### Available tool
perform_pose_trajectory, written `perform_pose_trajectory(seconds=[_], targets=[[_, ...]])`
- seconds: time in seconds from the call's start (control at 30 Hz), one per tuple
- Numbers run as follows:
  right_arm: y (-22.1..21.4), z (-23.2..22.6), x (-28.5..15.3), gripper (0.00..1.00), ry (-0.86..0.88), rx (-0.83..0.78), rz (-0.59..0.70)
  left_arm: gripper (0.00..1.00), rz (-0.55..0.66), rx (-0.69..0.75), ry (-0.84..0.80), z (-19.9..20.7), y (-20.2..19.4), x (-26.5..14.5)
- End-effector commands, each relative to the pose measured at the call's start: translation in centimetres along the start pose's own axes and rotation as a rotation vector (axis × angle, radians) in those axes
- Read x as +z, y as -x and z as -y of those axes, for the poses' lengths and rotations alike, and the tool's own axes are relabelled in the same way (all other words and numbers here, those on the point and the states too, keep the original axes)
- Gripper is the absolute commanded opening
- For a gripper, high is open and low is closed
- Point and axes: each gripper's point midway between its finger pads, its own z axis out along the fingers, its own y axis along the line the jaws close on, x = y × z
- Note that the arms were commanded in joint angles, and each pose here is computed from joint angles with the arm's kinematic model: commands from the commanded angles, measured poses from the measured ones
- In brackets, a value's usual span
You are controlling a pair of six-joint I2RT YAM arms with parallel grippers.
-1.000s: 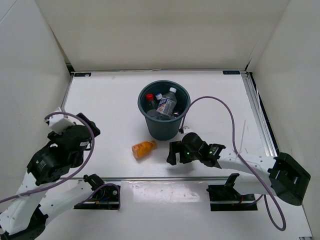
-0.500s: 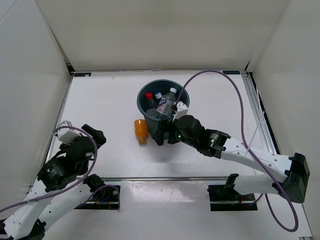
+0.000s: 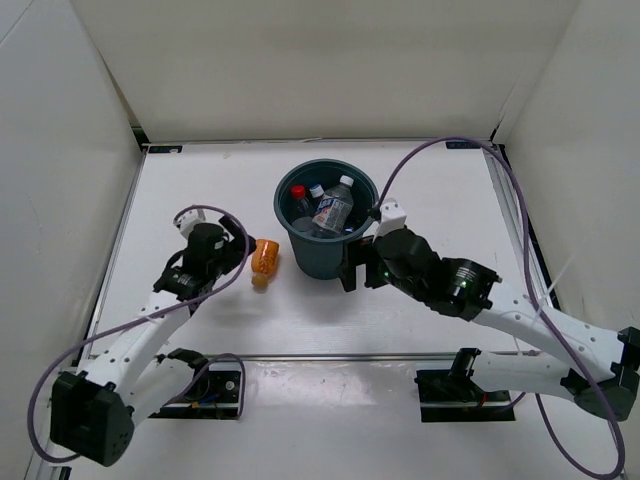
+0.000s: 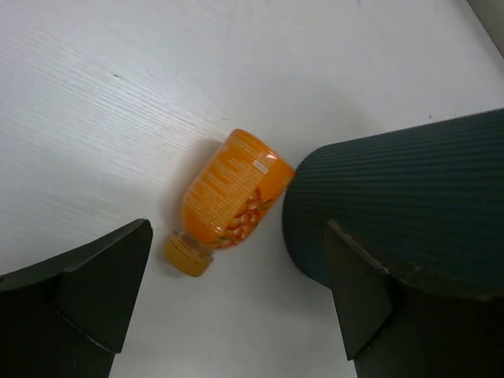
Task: Put the plastic bottles in the bin
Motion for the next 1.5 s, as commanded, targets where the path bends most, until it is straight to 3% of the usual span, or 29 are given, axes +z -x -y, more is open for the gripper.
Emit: perform_pose_trajectory(seconds=[0.0,0.1,0.17,0.47,0.83,0.97,1.1,1.13,1.17,1.27,1.37,1.47], targets=[[1.7,1.1,-1.7,1.0,-0.03,-0.045,0.047,1.0,-0.057,0.003,-0.288,2.8,0.5,0.7],[1.7,1.6,-2.2,1.0,-0.035,-0.05,0.055,0.95,-0.178,0.068,-0.319,1.7,-0.6,3.6],[1.8,1.7,-2.8,1.0,-0.014,-0.05,0.056,0.88,-0.196,0.126,-0.361,2.9,-0.3,4.6],[1.5,3.2,-3.9,1.0,-0.045,-0.083,0.059,0.88,-0.248,0.29,-0.34,2.6,-0.9,9.5],[0.4,4.4,-3.6,1.0,-0.083,-0.1,0.052,0.83,-0.309,0.303,-0.319,1.1,-3.5,9.2],[0.1,4.1,-3.0,1.0,-0.081,-0.117,0.033,0.85,-0.282,0.222,-0.208,-0.2,-2.7,8.0],[-0.3,4.0,-2.5,1.0,-0.082,-0.135,0.011,0.89,-0.296,0.022,-0.072,0.0,-0.6,6.0],[-0.3,4.0,-2.5,1.0,-0.082,-0.135,0.01,0.89,-0.373,-0.082,0.033,-1.2,-1.4,4.8],[-0.4,4.0,-2.3,1.0,-0.086,-0.139,0.001,0.89,-0.363,-0.131,0.058,-0.3,0.4,4.4],[-0.7,3.9,-2.0,1.0,-0.077,-0.137,-0.017,0.87,-0.46,-0.212,0.201,-0.9,0.6,2.4],[-0.5,3.6,-1.8,1.0,-0.066,-0.146,-0.016,0.87,-0.557,-0.272,0.188,0.5,0.2,2.6],[-0.9,3.4,-1.4,1.0,-0.062,-0.161,-0.038,0.87,-0.699,-0.367,0.19,0.2,-2.7,3.2]])
